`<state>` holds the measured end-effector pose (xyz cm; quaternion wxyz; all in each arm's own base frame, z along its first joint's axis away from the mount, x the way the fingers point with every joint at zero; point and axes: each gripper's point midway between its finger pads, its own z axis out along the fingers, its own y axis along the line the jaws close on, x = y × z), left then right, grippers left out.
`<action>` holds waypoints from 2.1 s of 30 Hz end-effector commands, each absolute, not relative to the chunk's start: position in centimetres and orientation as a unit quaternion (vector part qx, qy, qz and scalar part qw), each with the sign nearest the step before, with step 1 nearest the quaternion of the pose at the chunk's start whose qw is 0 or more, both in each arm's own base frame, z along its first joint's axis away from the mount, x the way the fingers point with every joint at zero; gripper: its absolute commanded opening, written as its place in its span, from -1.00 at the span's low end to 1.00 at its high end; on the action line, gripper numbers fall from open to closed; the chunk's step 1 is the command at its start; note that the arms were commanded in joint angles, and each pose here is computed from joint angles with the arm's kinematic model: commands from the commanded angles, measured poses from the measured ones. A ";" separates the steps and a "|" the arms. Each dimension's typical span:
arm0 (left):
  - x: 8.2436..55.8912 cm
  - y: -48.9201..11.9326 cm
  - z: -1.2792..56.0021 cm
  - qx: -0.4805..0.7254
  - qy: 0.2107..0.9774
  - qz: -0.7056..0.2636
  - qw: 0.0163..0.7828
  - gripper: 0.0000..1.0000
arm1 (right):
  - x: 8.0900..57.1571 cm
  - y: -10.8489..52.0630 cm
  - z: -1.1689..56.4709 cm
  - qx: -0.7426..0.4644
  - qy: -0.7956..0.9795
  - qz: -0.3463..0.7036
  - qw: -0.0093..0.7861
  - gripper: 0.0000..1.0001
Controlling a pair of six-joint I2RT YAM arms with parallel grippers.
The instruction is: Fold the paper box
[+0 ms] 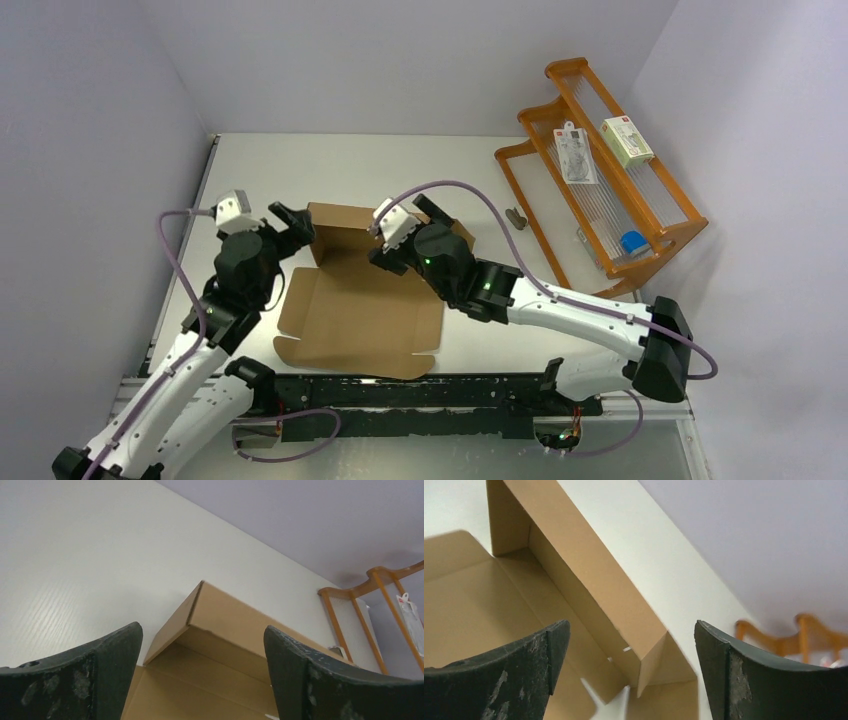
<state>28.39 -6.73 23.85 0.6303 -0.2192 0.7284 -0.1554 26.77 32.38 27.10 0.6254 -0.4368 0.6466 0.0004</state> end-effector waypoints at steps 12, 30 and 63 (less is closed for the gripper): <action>33.4 -5.8 23.4 -0.166 0.807 -0.139 0.549 0.95 | 26.9 27.6 24.2 -0.037 0.805 0.182 0.564 1.00; 34.8 -7.7 19.4 -0.140 0.840 -0.213 0.479 0.58 | 31.1 28.7 21.2 0.071 0.809 0.308 0.496 0.56; 30.1 -6.4 19.0 -0.128 0.848 -0.183 0.481 0.22 | 35.2 30.5 22.3 -0.015 0.784 0.380 0.491 0.02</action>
